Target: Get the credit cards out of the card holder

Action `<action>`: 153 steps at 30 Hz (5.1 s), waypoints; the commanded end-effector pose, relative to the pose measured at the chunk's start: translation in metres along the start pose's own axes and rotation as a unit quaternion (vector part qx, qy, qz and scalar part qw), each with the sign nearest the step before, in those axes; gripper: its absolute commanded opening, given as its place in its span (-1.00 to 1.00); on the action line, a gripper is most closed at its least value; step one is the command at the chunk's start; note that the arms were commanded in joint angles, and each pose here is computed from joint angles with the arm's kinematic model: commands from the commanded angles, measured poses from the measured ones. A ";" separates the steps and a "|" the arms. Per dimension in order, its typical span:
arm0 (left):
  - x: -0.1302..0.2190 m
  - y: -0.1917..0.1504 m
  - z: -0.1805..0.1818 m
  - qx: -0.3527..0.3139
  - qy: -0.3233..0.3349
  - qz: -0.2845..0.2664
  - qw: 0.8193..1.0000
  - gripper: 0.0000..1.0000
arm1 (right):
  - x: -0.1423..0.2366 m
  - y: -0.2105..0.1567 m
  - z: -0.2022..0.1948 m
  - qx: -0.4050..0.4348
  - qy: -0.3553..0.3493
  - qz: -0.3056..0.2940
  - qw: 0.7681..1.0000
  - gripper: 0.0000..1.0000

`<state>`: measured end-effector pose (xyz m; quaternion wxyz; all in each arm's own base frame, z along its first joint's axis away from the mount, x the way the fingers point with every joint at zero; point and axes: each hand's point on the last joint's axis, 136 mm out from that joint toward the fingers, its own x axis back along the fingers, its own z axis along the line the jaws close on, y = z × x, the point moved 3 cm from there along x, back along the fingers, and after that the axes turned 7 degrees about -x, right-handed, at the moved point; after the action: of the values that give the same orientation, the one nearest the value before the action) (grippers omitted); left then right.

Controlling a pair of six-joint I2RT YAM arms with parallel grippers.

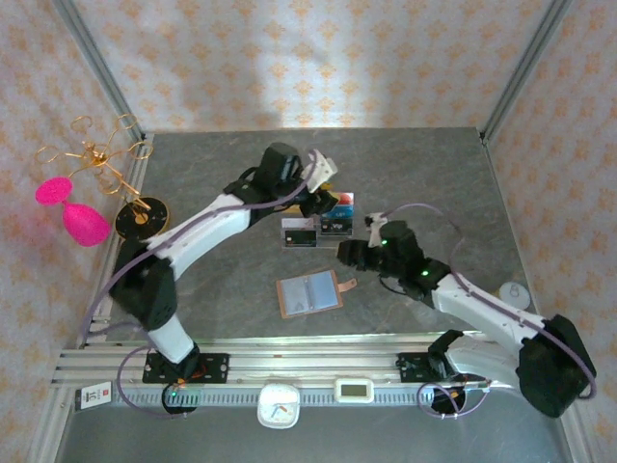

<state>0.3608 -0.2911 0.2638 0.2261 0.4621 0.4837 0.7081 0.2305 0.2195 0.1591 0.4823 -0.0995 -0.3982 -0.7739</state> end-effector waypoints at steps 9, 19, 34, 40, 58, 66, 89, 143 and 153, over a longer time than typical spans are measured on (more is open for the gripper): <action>0.127 -0.065 -0.024 0.312 0.171 -0.211 0.911 0.19 | -0.062 -0.081 0.048 0.205 -0.086 0.073 0.972 -0.06; 0.163 -0.125 -0.029 0.400 0.261 -0.173 0.862 0.19 | -0.096 -0.110 0.043 0.283 -0.159 0.100 0.941 -0.07; 0.136 -0.174 -0.041 0.431 0.250 -0.080 0.863 0.05 | -0.105 -0.121 0.019 0.272 -0.209 0.098 0.934 -0.77; 0.103 -0.191 -0.069 0.437 0.185 -0.026 0.880 -0.43 | -0.095 -0.104 0.036 0.185 -0.140 0.046 0.972 -1.00; 0.027 -0.201 -0.130 0.410 0.062 0.085 0.906 -1.00 | -0.053 -0.071 0.030 0.061 -0.110 -0.051 0.991 -0.27; -0.014 -0.197 -0.161 0.386 0.002 0.136 0.912 -0.90 | -0.016 -0.064 0.011 0.022 -0.118 -0.081 0.989 -0.24; 0.066 -0.242 -0.126 0.418 0.134 0.106 0.892 -1.00 | -0.066 -0.088 0.075 0.043 0.047 0.163 0.985 -0.59; 0.053 -0.205 -0.130 0.375 0.096 0.065 0.920 -1.00 | -0.077 -0.108 -0.012 -0.052 -0.053 0.160 0.984 -1.00; 0.040 -0.230 -0.137 0.382 0.097 0.108 0.913 -1.00 | -0.076 -0.109 -0.013 -0.053 -0.052 0.159 0.985 -0.95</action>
<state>0.1908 -0.2224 0.0546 -0.1095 0.4939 0.6789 0.5322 0.1833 0.2870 0.0553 0.5740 -0.2303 -0.3557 -0.7007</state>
